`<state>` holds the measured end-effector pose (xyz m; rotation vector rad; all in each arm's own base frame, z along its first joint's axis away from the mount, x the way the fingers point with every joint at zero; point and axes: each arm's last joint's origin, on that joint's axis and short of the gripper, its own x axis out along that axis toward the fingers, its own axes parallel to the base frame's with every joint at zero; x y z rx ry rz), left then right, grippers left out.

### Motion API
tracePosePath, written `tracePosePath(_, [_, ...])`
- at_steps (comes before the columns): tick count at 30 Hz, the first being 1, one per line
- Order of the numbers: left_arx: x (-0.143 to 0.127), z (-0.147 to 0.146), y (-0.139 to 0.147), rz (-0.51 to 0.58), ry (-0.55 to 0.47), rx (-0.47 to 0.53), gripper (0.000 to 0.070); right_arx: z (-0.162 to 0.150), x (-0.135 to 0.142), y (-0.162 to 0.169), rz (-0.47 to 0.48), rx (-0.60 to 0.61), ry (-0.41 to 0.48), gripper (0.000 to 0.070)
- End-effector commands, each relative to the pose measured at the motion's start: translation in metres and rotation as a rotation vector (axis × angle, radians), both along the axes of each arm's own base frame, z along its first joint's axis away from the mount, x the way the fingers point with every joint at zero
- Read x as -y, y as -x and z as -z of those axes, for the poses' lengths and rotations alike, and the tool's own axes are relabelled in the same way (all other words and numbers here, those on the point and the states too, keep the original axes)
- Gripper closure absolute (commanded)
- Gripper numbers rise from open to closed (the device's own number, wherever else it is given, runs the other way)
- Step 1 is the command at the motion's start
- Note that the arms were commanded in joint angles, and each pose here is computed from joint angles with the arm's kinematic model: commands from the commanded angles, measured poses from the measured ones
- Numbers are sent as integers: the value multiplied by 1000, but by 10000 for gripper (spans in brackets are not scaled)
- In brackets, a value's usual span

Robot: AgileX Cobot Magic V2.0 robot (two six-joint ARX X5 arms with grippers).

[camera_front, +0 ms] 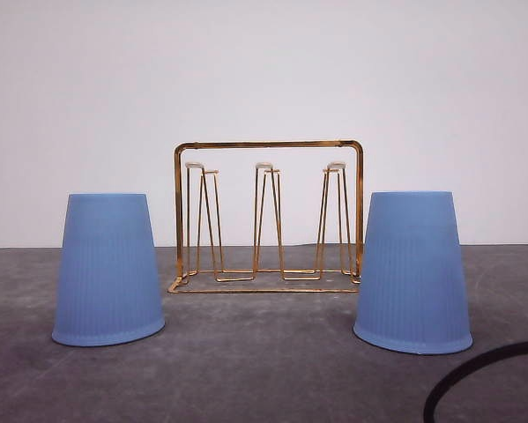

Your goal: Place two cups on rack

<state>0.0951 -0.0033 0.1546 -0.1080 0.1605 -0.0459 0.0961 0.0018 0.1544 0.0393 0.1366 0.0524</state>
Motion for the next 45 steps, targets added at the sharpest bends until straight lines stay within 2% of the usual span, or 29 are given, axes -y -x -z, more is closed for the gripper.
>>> tracePosePath(1, [0,2,-1,-12,98,7,700,-1,0,0,2,12,-46,684])
tracePosePath(6, [0,-14,1,-33,362,66,700,-8,-1,-1,-8,53,-342,693])
tracePosePath(9, [0,-31,4,-18,402,102,697,-21,-2,2,-35,85,-447,693])
tracePosePath(11, [0,-45,10,-14,402,111,696,-33,-3,5,-67,103,-464,694])
tracePosePath(15, [0,-81,25,-19,399,50,696,-68,-4,18,-111,128,-461,695])
tracePosePath(17, [1,-93,33,-9,388,-22,696,-83,-4,26,-105,105,-457,694])
tracePosePath(20, [1,-112,41,21,329,-128,696,-102,-4,37,-91,23,-418,694])
tracePosePath(25, [4,-129,42,97,251,-328,697,-115,-4,43,-89,-182,-283,694])
tracePosePath(27, [5,-133,38,145,230,-397,697,-116,-5,40,-123,-253,-229,694])
tracePosePath(31, [8,-134,26,259,183,-496,697,-114,-9,28,-248,-338,-225,694])
tracePosePath(37, [16,-133,12,400,139,-529,697,-110,-13,13,-351,-411,-222,694])
tracePosePath(41, [24,-135,9,509,39,-493,697,-113,-19,10,-417,-389,-202,694])
tracePosePath(45, [33,-134,6,636,-104,-461,697,-114,-25,11,-486,-388,-185,693])
